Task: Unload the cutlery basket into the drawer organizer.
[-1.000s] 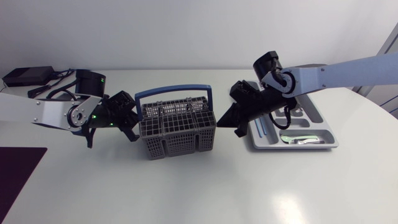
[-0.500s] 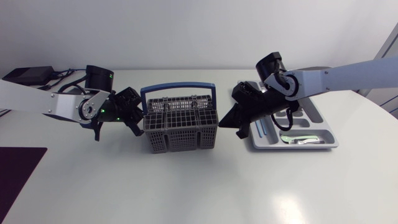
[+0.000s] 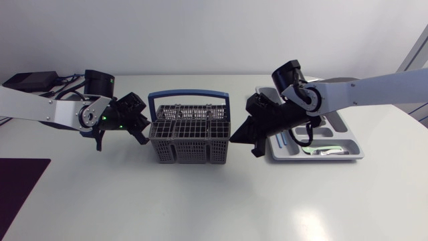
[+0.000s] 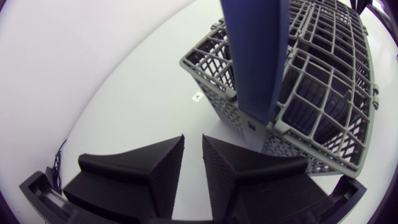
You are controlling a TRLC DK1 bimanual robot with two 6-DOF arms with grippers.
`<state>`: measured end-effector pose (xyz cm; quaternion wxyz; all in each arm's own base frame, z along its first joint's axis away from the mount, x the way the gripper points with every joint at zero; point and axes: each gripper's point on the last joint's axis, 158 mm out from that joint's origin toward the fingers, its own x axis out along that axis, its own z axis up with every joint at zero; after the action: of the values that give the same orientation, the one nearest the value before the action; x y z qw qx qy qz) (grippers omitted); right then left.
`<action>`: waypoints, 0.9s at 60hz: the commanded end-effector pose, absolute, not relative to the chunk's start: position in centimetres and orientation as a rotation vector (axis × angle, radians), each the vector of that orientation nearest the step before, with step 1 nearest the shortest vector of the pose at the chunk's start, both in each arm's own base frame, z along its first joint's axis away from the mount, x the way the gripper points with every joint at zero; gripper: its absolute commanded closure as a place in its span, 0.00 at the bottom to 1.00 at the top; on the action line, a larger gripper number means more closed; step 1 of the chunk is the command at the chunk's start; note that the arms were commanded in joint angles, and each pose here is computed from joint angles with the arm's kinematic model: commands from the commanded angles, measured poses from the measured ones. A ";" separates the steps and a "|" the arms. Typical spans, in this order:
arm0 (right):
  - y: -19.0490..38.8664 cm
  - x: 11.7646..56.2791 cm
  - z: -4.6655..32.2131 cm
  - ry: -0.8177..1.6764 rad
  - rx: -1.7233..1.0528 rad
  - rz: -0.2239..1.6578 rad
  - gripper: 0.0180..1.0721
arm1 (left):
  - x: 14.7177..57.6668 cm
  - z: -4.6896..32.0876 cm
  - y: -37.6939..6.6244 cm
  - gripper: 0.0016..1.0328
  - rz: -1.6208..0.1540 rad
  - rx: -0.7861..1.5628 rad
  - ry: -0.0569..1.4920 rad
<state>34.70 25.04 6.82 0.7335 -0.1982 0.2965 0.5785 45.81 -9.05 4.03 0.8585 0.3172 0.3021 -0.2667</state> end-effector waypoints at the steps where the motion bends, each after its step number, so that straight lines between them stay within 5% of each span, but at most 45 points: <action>1: 26.1 34.1 7.8 0.598 -0.439 1.310 0.94 | 46.3 4.7 -10.0 0.76 -0.577 0.645 0.602; 32: 23.2 36.6 6.9 0.589 -0.478 1.191 0.94 | 44.9 4.9 -10.6 0.76 -0.594 0.652 0.598; 54: 24.8 37.3 10.8 0.452 -0.446 1.170 0.94 | 43.9 5.7 -10.4 0.76 -0.597 0.660 0.591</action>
<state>37.87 23.73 10.86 0.7875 -0.2235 0.2061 0.5361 45.01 -9.95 5.84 0.8637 0.3171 0.2796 -0.2745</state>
